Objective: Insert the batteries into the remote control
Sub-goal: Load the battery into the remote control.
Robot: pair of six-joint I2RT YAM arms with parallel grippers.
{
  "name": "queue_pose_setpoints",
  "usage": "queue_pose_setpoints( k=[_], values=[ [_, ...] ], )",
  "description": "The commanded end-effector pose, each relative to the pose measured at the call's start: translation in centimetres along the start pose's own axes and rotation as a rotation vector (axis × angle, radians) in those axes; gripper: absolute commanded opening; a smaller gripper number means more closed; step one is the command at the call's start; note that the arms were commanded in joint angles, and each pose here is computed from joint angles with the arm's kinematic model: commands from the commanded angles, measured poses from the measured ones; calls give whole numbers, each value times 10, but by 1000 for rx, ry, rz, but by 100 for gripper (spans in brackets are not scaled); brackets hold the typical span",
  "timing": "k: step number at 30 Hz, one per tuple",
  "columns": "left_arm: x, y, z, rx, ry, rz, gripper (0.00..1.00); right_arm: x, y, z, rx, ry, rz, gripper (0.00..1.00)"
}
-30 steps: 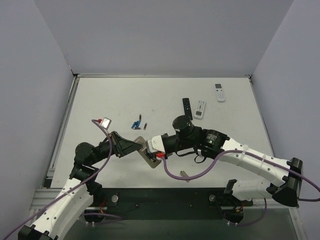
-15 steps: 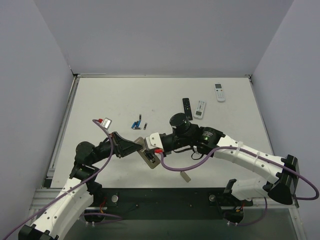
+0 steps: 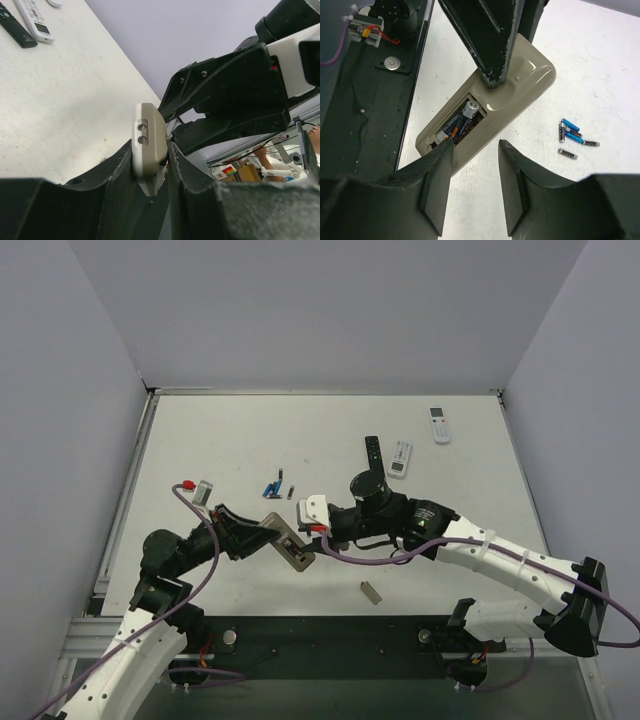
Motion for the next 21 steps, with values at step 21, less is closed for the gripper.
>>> queue_pose_setpoints(
  k=[21],
  values=[
    [-11,8,-6,80,-3,1,0,-5,-7,-30,-44,-147,-50,25]
  ],
)
Point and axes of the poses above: each gripper's point midway between its finger pads, its own y axis out along the fingers, its own x axis along the line the jaws close on, z = x × y, the point moved 6 cm from there along -y, back along the fingers, and after that the axes turned 11 degrees about -y, right-handed, at the moved point
